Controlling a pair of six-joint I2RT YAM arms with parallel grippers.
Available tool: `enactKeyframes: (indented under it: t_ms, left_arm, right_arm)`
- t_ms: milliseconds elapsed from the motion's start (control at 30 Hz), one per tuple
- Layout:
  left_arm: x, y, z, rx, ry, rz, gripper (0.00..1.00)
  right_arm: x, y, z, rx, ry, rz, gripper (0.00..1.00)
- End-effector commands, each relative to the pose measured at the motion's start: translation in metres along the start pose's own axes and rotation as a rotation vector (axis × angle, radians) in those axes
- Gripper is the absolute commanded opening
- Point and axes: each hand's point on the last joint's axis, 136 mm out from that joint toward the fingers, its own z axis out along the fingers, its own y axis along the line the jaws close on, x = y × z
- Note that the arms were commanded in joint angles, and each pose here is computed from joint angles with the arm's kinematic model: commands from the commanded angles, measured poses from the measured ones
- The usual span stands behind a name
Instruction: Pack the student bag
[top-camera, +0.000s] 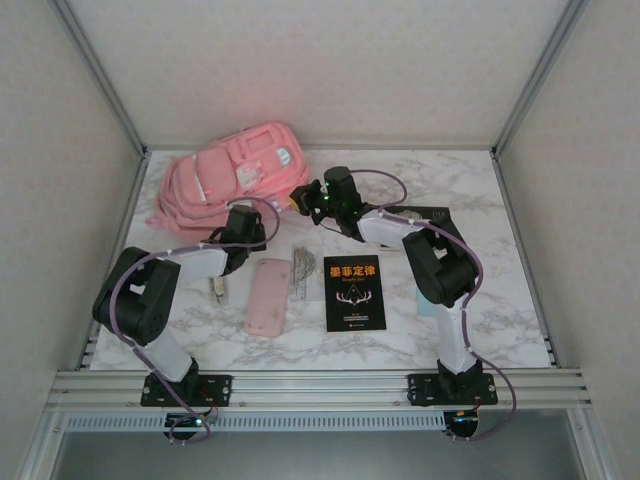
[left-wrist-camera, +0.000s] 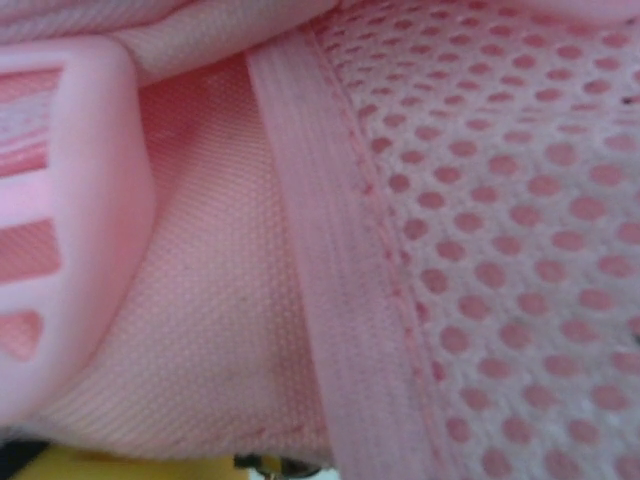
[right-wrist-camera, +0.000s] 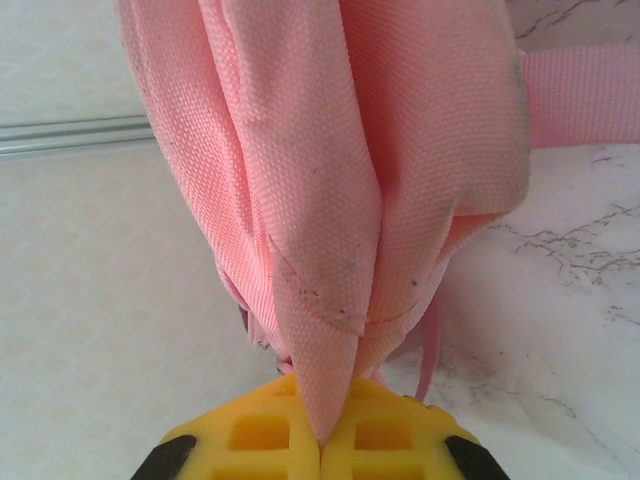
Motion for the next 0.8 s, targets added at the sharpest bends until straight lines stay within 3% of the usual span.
enactKeyframes:
  t_ms: [0,67,133,333,600,767]
  left_arm:
    - [-0.024,0.006,0.006,-0.026,-0.062,0.013,0.25]
    - [-0.025,0.007,0.008,-0.031,-0.062,0.015,0.08]
    - [-0.024,0.007,0.009,-0.031,-0.055,0.016,0.00]
    - [-0.020,0.008,0.001,-0.023,-0.026,0.029,0.00]
    - [0.009,0.025,-0.019,-0.059,0.132,0.054,0.00]
    - [0.020,0.005,-0.029,0.068,0.211,0.044,0.00]
  right_arm:
    - [-0.011,0.066,-0.031,-0.183,-0.027,-0.042,0.00]
    - [-0.013,0.064,-0.031,-0.181,-0.029,-0.038,0.00]
    - [-0.017,0.060,-0.033,-0.174,-0.036,-0.034,0.00]
    - [-0.041,0.044,-0.044,-0.144,-0.074,-0.044,0.00]
    - [-0.090,0.010,-0.078,-0.032,-0.131,-0.107,0.00]
    - [-0.111,-0.003,-0.094,0.004,-0.161,-0.107,0.00]
